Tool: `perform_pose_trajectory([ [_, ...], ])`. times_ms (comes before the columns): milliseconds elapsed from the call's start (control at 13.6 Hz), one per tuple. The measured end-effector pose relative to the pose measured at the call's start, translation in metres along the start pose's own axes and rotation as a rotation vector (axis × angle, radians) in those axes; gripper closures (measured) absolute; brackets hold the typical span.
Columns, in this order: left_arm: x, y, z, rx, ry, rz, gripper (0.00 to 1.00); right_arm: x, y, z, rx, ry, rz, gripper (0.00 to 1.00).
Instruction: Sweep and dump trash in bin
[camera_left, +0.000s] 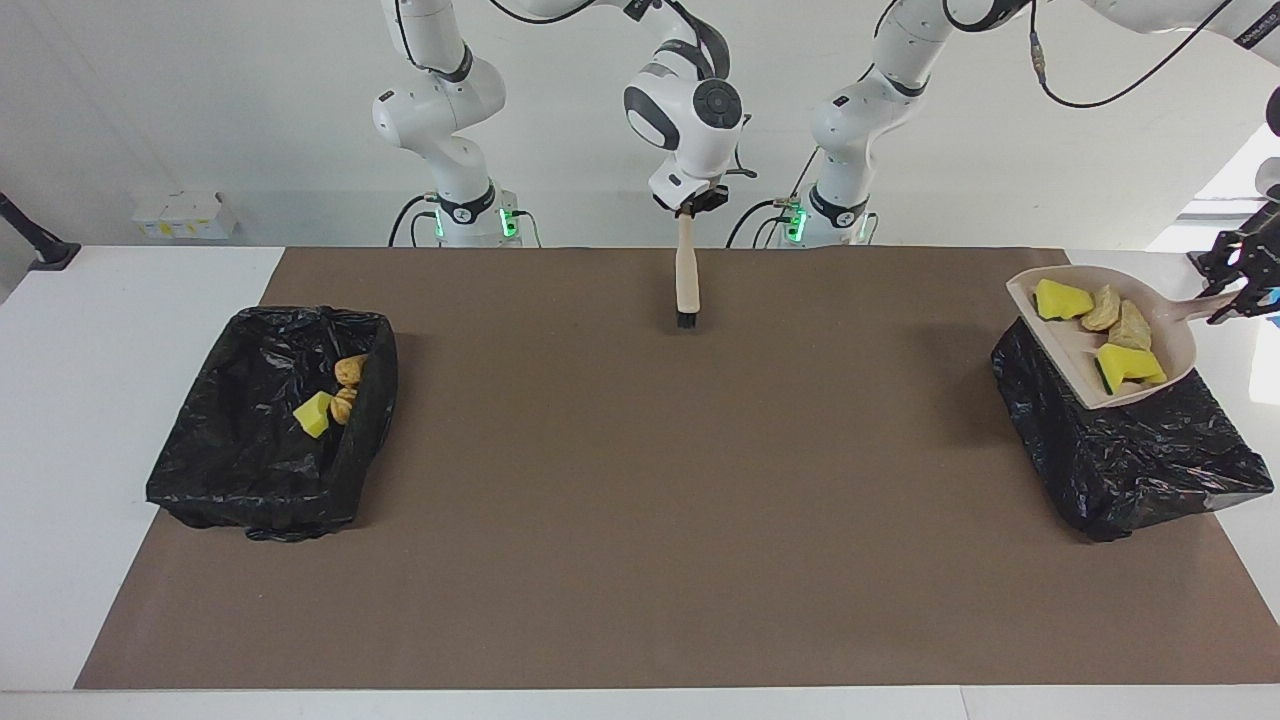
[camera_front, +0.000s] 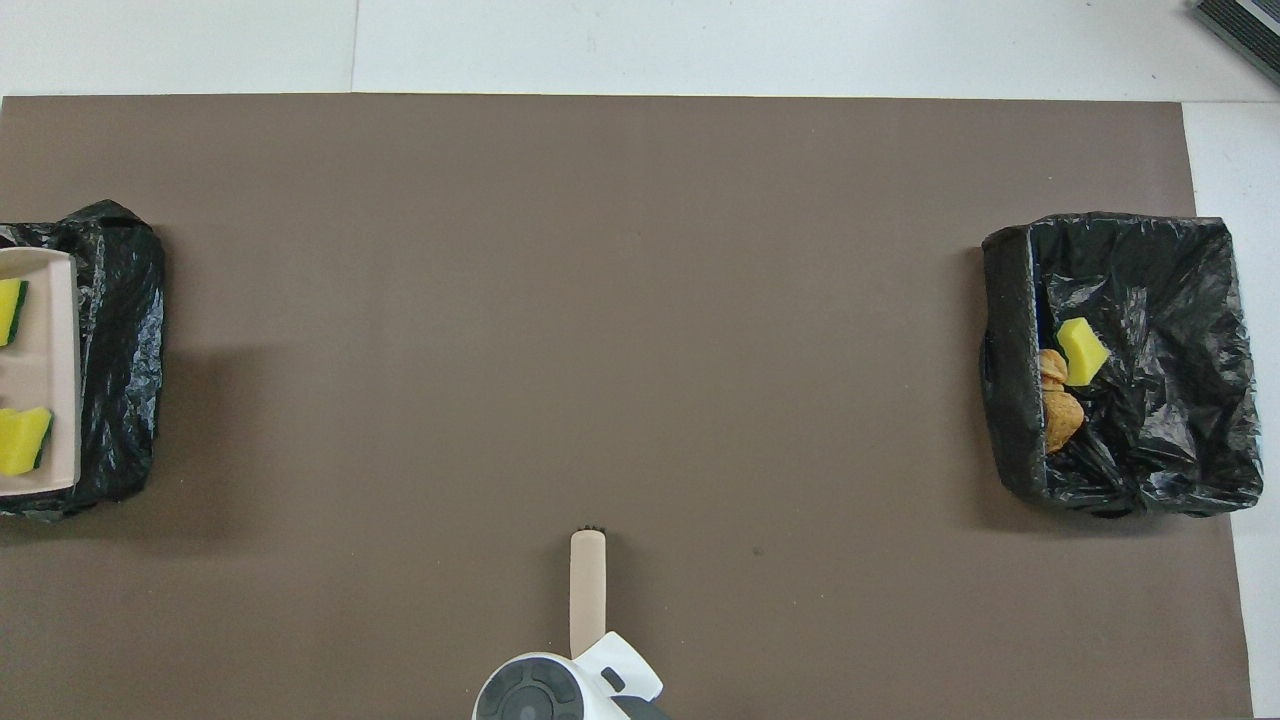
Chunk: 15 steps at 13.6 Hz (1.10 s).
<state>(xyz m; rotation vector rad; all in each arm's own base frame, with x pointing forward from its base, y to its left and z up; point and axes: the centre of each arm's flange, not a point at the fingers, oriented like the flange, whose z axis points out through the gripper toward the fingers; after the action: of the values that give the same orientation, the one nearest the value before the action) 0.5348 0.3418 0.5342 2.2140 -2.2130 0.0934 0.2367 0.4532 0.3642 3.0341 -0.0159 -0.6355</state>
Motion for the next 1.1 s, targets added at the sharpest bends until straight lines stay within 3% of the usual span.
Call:
perform_pose_trajectory([
  [220, -0.014, -0.013, 0.010, -0.019, -0.132, 0.132, 0.68, -0.001, 0.008, 0.007, 0.004, 0.007, -0.028, 0.74],
  [441, -0.025, -0.024, 0.026, -0.047, -0.227, 0.186, 0.68, 0.002, 0.009, 0.013, 0.031, 0.001, -0.009, 0.74],
  [661, -0.018, -0.043, 0.015, -0.060, -0.332, 0.223, 0.68, 0.008, 0.013, 0.015, 0.041, 0.001, 0.006, 0.74],
  [808, -0.013, -0.053, 0.002, -0.088, -0.460, 0.216, 0.68, 0.008, 0.014, 0.018, 0.041, 0.003, 0.001, 0.74],
  [1102, 0.036, -0.084, -0.008, -0.120, -0.720, 0.189, 0.68, 0.010, 0.018, 0.024, 0.037, 0.000, -0.032, 0.74],
])
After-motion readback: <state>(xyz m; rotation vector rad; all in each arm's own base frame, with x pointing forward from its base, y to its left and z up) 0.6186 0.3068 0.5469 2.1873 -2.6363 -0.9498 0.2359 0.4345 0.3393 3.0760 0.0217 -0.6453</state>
